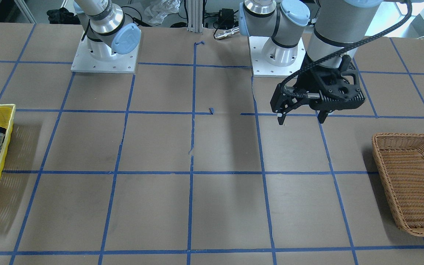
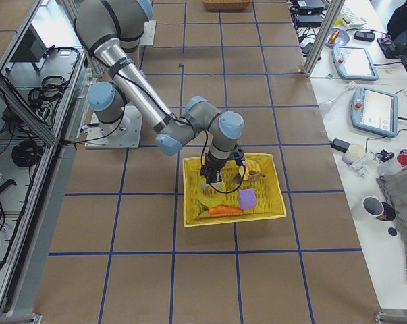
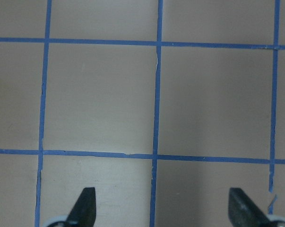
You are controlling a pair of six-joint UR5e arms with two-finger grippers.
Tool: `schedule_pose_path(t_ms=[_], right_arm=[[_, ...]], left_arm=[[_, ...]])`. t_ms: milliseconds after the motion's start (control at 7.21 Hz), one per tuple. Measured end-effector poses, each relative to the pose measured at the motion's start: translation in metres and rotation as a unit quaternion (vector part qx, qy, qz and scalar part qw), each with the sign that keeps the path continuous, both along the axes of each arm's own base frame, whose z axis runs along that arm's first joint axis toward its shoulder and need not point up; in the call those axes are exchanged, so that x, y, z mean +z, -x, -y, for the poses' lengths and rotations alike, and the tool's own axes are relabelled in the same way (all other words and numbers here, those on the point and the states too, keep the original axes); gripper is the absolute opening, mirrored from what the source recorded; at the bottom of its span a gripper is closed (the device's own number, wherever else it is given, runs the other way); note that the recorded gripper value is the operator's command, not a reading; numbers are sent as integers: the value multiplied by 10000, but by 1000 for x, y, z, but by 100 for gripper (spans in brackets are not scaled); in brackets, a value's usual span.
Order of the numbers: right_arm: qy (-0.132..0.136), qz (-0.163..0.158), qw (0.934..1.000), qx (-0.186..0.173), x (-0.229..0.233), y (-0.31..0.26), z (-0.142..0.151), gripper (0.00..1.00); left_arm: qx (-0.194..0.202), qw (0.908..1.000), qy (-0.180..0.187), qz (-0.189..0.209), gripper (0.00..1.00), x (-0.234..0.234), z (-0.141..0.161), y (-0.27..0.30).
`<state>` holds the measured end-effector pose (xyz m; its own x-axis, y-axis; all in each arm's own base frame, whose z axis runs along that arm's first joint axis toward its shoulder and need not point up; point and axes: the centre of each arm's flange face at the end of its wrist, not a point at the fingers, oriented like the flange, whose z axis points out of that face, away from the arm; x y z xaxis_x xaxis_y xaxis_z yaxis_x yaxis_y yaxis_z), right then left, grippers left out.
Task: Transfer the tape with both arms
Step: 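Grasp the yellow tape roll with the right gripper and lift it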
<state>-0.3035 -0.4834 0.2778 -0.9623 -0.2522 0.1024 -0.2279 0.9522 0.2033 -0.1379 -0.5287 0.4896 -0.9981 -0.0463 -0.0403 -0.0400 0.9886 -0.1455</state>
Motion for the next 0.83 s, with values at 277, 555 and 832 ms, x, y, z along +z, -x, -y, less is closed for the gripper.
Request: schedule_pose_path(t_ms=[277,555,832], right_arm=[[351,192,9990,-187,37,-28,-1,0],[639,339,9942,-790,60,-124,28,0],[892,274,9835,-1553,65,-287,62,0]], left_arm=[[3,10000,14,26,100,11,-7,1],[10,10000,35,24,100,14,-12,1],[24,10000,30,25,100,10,-12,1]])
